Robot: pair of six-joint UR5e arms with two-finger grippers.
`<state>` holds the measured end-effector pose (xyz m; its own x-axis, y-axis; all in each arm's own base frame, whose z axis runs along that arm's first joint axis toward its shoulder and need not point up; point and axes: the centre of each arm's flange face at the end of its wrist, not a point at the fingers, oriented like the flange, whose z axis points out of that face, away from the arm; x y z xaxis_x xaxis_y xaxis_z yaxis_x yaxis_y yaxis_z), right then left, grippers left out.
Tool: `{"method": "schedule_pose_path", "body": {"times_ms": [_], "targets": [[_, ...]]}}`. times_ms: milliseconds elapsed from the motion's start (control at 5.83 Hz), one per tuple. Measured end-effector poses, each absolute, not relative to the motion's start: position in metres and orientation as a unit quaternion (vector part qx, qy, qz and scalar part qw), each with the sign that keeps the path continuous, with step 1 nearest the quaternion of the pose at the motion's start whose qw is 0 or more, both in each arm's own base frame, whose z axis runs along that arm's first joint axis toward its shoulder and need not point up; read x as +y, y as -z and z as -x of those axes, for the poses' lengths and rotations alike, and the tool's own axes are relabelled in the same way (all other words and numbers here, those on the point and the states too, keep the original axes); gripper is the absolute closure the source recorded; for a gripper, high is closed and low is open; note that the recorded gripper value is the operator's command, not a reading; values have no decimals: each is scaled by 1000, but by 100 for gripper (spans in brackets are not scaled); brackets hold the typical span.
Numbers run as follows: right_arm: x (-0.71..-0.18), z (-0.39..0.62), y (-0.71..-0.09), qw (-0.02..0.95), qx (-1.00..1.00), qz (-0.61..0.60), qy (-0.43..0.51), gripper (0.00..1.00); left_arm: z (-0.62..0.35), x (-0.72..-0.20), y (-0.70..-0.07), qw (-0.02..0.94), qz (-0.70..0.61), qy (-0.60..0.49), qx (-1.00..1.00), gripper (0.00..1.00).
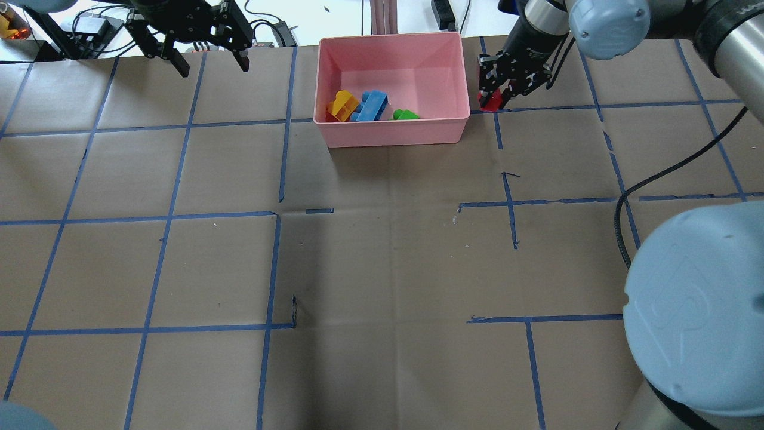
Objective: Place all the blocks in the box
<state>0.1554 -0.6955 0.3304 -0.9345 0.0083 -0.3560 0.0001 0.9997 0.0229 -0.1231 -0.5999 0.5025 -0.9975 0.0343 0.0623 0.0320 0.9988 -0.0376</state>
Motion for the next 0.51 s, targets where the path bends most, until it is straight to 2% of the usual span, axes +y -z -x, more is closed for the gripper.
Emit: {"method": "schedule_pose_path", "body": {"times_ms": [515], "targets": [[-724, -207, -313, 251, 967, -27, 37, 93, 122, -549, -504, 10, 28, -23, -999, 1]]}}
